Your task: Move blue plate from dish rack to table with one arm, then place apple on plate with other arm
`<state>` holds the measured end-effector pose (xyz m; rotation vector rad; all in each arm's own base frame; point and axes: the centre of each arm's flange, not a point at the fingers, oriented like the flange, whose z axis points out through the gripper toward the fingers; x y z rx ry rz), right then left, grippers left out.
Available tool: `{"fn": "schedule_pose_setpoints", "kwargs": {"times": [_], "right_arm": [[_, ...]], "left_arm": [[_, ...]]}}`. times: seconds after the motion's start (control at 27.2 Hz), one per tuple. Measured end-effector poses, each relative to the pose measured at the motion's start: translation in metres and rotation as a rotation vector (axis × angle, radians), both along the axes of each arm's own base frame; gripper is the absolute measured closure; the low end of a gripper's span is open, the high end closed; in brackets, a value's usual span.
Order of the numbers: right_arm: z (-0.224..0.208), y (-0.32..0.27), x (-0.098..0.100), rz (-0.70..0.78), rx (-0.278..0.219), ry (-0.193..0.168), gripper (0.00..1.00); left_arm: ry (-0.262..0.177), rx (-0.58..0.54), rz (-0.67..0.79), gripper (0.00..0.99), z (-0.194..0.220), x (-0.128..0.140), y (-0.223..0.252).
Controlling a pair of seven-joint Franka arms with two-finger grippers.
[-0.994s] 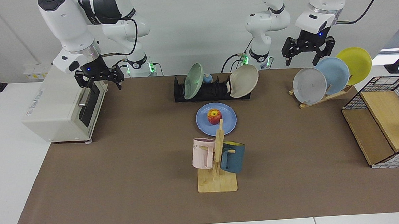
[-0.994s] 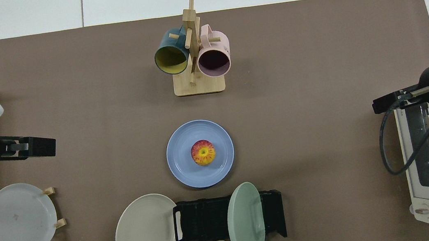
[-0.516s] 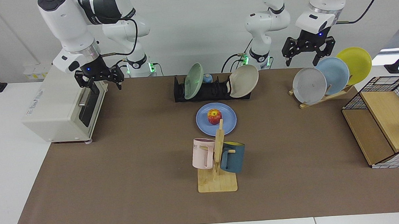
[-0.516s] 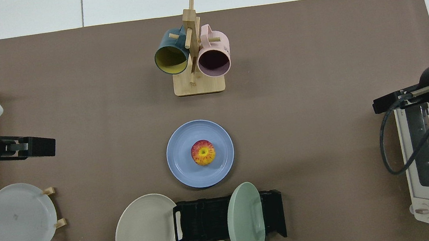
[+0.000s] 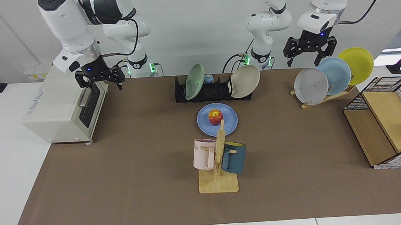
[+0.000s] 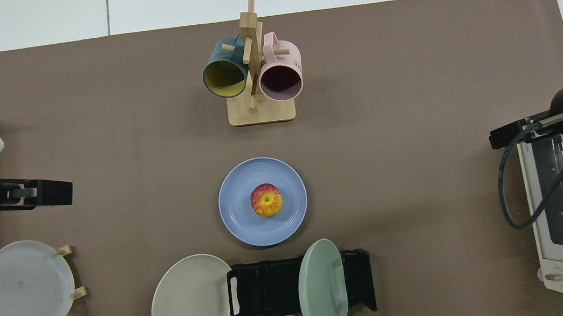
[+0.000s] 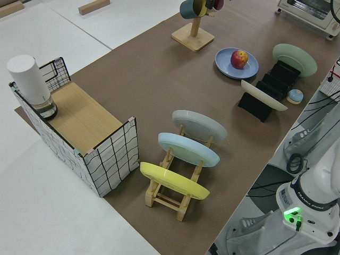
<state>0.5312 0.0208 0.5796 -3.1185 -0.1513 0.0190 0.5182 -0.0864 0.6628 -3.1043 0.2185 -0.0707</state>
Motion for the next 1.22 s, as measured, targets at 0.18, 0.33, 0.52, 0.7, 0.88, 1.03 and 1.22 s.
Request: {"fn": "schedule_pose_setpoints", "kwargs": {"times": [0.18,0.33,0.52,0.7,0.88,1.03,1.22], "right_arm": [[0.0000,0.0000,0.0000,0.000,0.000,0.000,0.00],[0.0000,0.0000,0.0000,0.000,0.000,0.000,0.00],[0.0000,0.0000,0.0000,0.000,0.000,0.000,0.00],[0.0000,-0.0001,0.0000,0.000,0.000,0.000,0.00],[0.0000,-0.0001,0.0001,0.000,0.000,0.000,0.00],[0.0001,-0.0005,0.0001,-0.001,0.000,-0.001,0.00],[0.0001,-0.0034,0.0002,-0.007,0.001,-0.001,0.00]], "left_arm": [[0.000,0.000,0.000,0.000,0.0001,-0.0001,0.0000],[0.000,0.000,0.000,0.000,0.0001,-0.0001,0.0001],[0.000,0.000,0.000,0.000,0.0002,-0.0001,0.0002],[-0.001,0.000,0.001,0.000,0.0004,-0.0002,0.0003],[-0.001,0.000,0.001,0.000,0.0006,-0.0004,0.0003],[-0.008,0.000,0.000,0.000,0.0039,-0.0025,0.0001],[-0.016,0.001,0.000,0.000,0.0084,-0.0054,0.0000]]}}
